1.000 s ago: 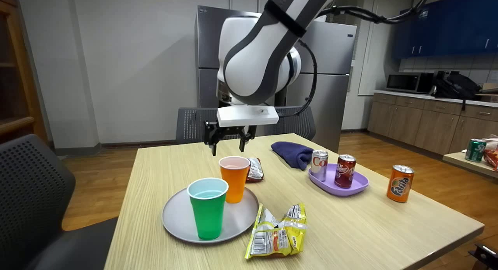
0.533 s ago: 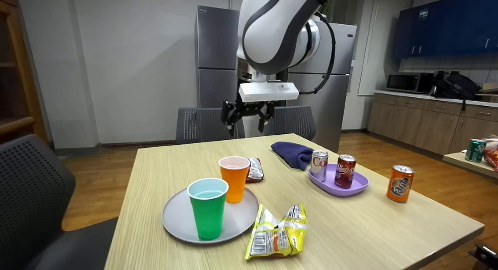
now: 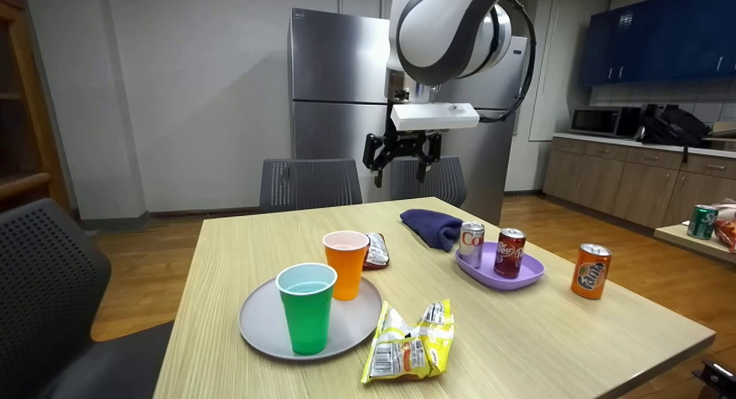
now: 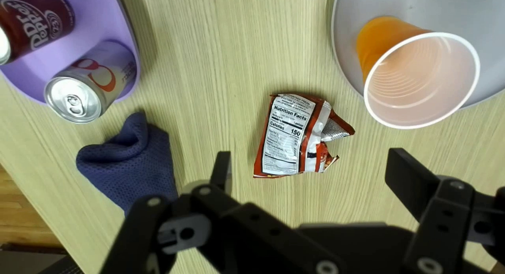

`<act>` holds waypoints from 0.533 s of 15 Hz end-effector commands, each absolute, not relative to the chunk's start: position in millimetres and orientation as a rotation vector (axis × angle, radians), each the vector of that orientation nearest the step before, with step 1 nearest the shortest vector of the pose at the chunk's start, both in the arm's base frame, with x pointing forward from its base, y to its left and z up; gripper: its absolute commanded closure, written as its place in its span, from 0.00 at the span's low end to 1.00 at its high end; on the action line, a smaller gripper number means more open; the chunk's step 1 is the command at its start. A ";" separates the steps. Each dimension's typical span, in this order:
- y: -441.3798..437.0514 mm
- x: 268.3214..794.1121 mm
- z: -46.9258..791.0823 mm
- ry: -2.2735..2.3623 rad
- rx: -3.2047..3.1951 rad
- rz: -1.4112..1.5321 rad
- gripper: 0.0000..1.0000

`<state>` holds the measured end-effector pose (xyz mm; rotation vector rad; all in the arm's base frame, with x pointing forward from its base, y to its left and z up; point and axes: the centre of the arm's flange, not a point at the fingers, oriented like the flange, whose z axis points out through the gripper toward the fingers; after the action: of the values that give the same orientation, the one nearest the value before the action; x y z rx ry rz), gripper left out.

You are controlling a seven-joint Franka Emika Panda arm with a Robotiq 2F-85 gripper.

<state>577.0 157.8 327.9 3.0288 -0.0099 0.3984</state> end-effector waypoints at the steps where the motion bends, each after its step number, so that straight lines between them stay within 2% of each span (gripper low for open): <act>1: 158.5 577.0 326.2 -0.008 3.029 0.395 0.00; 8: 164.6 575.7 320.5 0.008 3.032 0.383 0.00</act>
<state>575.7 164.6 320.5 3.0322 0.0077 0.3829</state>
